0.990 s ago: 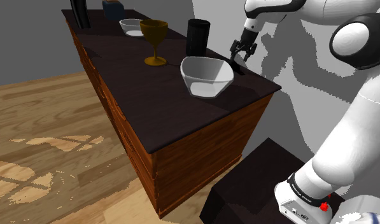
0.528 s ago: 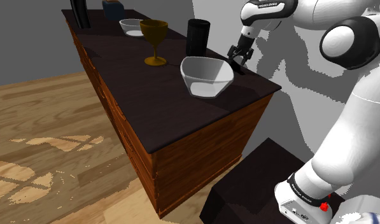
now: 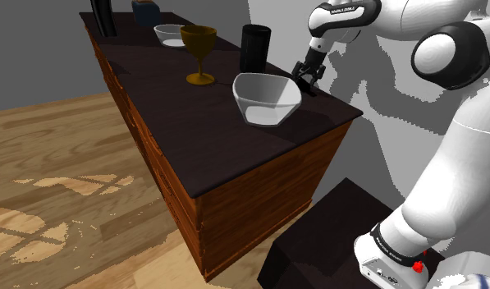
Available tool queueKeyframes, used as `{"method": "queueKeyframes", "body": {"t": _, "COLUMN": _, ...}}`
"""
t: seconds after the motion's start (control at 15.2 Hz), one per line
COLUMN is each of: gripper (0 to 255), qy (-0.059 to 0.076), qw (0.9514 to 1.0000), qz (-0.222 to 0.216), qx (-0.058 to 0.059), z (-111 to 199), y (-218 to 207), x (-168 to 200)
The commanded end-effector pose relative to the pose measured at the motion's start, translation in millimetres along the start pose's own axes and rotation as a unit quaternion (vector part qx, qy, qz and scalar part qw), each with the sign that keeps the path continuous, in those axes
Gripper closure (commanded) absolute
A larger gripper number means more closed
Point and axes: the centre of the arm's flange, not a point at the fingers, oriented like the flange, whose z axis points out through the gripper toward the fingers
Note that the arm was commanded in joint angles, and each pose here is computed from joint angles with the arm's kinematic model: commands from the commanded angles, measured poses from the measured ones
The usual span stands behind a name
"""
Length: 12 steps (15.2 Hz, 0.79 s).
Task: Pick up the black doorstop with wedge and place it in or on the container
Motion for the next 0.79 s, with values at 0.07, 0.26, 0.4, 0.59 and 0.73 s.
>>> {"method": "queueKeyframes", "body": {"t": 0.07, "gripper": 255, "qy": 0.000, "qw": 1.0000, "qz": 0.000, "qx": 0.000, "z": 0.0, "y": 0.0, "x": 0.0}}
{"method": "queueKeyframes", "body": {"t": 0.26, "gripper": 255, "qy": 0.000, "qw": 1.0000, "qz": 0.000, "qx": 0.000, "z": -0.6, "y": -0.8, "x": 1.0}}
{"method": "queueKeyframes", "body": {"t": 0.4, "gripper": 255, "qy": 0.000, "qw": 1.0000, "qz": 0.000, "qx": 0.000, "z": -1.4, "y": -1.8, "x": 1.7}}
{"method": "queueKeyframes", "body": {"t": 0.59, "gripper": 255, "qy": 0.000, "qw": 1.0000, "qz": 0.000, "qx": 0.000, "z": -0.6, "y": -1.7, "x": 1.4}}
{"method": "queueKeyframes", "body": {"t": 0.73, "gripper": 255, "qy": 0.000, "qw": 1.0000, "qz": 0.000, "qx": 0.000, "z": -5.2, "y": -0.8, "x": 0.2}}
